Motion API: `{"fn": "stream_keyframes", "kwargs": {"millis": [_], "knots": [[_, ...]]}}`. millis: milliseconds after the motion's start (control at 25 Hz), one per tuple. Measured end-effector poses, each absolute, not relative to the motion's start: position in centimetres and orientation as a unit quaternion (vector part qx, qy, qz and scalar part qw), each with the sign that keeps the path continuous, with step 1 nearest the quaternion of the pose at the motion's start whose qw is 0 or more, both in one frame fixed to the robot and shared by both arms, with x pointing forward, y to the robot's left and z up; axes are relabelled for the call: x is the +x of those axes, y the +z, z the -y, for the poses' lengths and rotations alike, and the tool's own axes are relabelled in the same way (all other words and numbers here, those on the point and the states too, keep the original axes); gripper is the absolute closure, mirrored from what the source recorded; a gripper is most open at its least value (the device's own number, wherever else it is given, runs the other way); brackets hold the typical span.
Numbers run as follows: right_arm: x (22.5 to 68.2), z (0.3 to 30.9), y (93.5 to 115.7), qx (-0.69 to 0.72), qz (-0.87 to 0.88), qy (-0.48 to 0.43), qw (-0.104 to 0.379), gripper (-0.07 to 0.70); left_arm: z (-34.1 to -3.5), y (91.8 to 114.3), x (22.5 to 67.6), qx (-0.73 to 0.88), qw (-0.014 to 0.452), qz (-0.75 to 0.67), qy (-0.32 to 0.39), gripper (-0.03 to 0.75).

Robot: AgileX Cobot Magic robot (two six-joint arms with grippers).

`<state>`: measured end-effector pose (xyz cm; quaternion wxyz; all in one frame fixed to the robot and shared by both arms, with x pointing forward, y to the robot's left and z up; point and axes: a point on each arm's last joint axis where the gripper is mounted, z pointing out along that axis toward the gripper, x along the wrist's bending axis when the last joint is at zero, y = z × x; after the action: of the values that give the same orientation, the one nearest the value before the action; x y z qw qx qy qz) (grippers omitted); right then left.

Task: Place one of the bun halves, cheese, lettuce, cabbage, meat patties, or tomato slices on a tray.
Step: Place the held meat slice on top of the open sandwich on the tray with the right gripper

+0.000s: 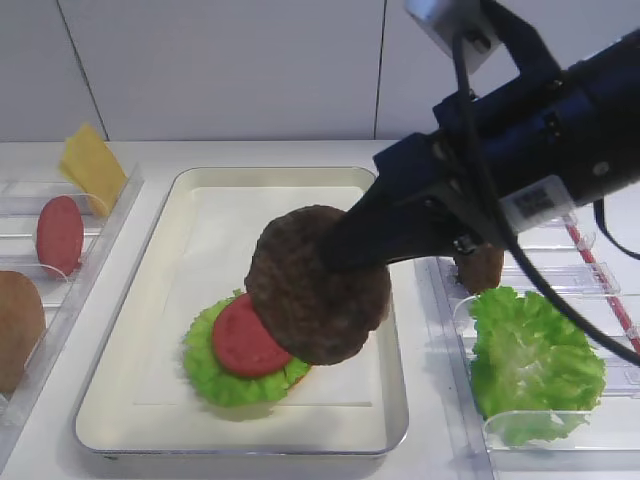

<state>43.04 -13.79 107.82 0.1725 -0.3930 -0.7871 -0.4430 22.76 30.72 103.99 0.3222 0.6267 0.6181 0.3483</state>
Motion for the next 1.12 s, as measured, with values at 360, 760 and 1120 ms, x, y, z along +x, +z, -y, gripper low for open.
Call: {"fn": "stream_keyframes", "kwargs": {"millis": [360,760,1120], "knots": [[46.8,13.6,104.2,-0.405,0.74,-0.46,0.277,0.488,-30.7,104.0,22.8,0.627,0.322,-0.618,0.348,0.243],[50.6,13.7,100.2,-0.453,0.668,-0.49,0.33,0.488,-30.7,104.0,22.8,0.627,0.322,-0.618,0.348,0.243],[51.7,12.5,97.8,-0.485,0.627,-0.492,0.36,0.488,-30.7,104.0,22.8,0.627,0.322,-0.618,0.348,0.243]]}}
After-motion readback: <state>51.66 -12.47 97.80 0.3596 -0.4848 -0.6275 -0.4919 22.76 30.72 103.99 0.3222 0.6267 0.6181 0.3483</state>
